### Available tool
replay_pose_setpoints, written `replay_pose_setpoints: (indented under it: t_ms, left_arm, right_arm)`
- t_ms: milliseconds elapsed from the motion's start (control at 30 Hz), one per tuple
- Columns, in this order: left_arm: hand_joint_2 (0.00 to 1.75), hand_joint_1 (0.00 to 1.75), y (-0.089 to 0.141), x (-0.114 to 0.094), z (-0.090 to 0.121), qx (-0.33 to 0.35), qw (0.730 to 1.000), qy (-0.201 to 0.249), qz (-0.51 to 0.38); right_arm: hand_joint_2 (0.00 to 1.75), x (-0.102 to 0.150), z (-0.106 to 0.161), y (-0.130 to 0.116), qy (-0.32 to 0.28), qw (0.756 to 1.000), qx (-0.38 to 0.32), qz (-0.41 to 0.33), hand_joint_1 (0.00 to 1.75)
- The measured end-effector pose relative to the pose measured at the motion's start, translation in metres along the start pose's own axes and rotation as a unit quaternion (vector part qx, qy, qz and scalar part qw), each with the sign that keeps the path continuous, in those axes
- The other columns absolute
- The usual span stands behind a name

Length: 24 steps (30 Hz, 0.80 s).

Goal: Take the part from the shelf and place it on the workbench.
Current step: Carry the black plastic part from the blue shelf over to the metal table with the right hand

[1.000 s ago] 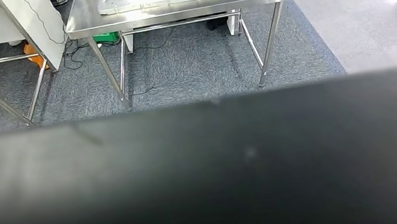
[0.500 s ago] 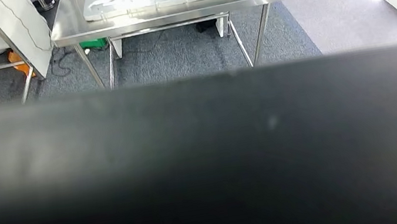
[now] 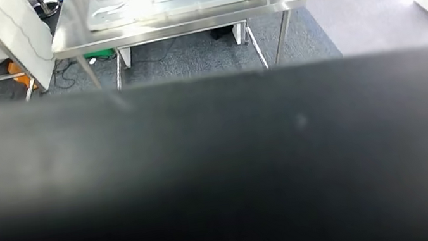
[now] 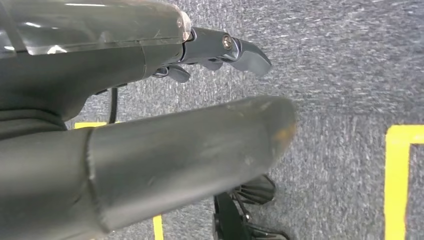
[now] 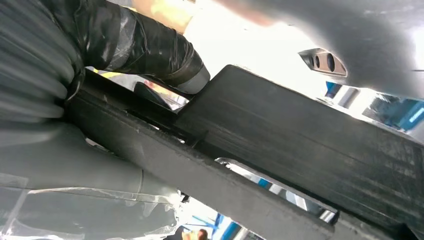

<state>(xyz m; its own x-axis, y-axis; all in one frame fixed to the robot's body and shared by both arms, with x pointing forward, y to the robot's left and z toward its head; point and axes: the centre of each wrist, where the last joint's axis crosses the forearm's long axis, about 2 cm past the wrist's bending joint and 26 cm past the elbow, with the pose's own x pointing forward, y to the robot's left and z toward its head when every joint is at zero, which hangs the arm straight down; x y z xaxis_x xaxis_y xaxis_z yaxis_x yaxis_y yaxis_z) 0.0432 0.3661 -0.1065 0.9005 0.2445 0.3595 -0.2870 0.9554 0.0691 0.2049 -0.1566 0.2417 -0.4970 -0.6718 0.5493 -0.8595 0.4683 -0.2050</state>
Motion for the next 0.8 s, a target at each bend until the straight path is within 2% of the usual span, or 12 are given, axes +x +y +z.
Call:
replay_pose_setpoints:
  t_ms: [333,533,800]
  left_arm:
    - [0.0,0.0,0.001,-0.002,0.001,0.0,1.0,0.001,0.0]
    - [0.0,0.0,0.01,-0.002,0.001,0.008,1.0,0.001,-0.003]
    - [0.0,0.0,0.005,-0.004,0.001,0.004,1.0,0.003,-0.002]
  right_arm:
    - [1.75,0.0,0.0,0.001,0.0,1.0,-0.002,-0.001,1.71]
    - [1.75,0.0,0.0,0.001,-0.002,1.0,-0.002,-0.001,1.71]
    - [1.75,0.0,0.001,0.002,0.001,1.0,-0.004,0.001,1.71]
